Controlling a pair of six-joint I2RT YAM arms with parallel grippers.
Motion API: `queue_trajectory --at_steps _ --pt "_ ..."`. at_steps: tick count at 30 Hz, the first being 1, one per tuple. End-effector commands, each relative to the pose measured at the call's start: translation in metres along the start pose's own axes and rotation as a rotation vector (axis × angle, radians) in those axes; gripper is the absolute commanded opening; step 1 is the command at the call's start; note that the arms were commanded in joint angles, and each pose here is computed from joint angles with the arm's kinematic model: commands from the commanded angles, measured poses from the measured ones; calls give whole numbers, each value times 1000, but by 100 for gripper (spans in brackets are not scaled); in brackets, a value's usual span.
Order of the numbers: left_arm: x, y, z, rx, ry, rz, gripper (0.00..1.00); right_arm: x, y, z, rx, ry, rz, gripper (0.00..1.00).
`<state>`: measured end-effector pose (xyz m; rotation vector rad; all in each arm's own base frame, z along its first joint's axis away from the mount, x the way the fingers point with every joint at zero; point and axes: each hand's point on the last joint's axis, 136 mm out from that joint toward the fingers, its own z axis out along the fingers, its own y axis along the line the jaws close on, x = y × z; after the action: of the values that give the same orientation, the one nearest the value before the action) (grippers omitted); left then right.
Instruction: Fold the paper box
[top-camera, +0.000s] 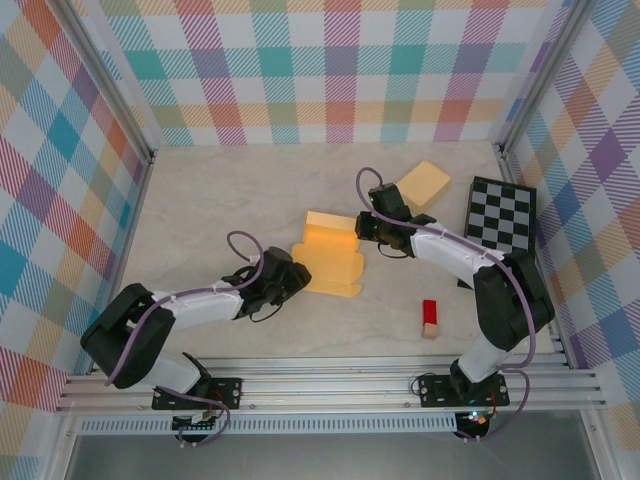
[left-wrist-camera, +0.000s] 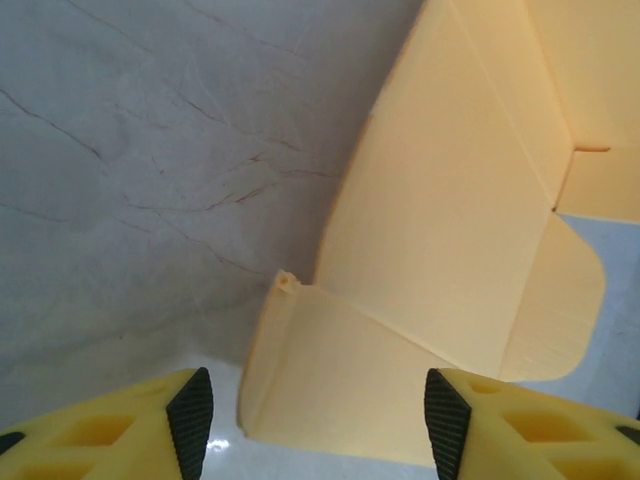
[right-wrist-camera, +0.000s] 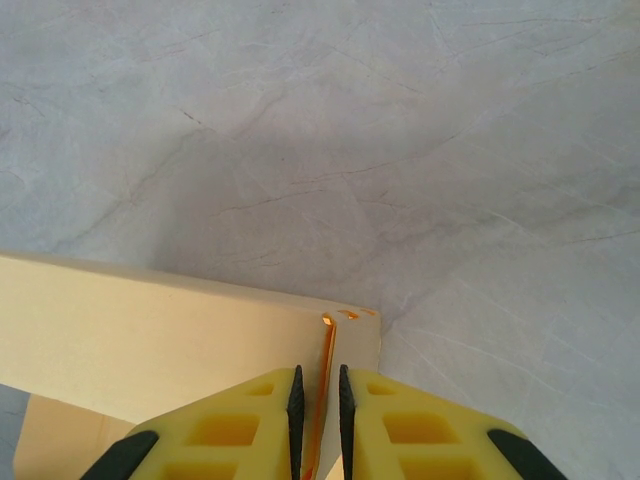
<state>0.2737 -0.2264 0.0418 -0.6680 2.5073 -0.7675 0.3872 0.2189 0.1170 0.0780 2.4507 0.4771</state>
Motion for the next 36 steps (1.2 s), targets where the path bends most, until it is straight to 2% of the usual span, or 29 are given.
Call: queue_trajectory --at_steps 1,5,9,16,20,22,23,27,30,33,36 --pt "6 -21 5 94 -3 -22 58 11 -8 -5 41 36 -1 19" --pt "8 -27 0 112 -40 -9 53 11 -9 -7 45 34 0 19" --pt "1 -24 -5 107 -98 -14 35 12 -10 -7 47 33 2 19" --pt "-14 -25 3 68 -165 -19 24 16 -10 -6 33 39 26 19" --pt "-27 -34 -1 75 -218 -21 8 18 -10 -10 26 38 29 20" --pt "-35 -40 -8 74 -247 6 0 16 -7 -14 7 29 21 26" --pt "-40 -44 -14 71 -266 27 0 14 -5 -18 -4 22 17 31" --pt "-55 -60 -41 50 -302 187 0 -9 11 -48 -79 -60 -54 39" --pt "-60 -79 -66 25 -267 425 0 -43 27 -89 -146 -169 -186 50" --pt "-59 -87 -89 -34 -175 701 0 -70 48 -131 -221 -243 -422 56" --pt "-64 -90 -117 -110 -121 915 0 -71 81 -164 -363 -242 -771 57"
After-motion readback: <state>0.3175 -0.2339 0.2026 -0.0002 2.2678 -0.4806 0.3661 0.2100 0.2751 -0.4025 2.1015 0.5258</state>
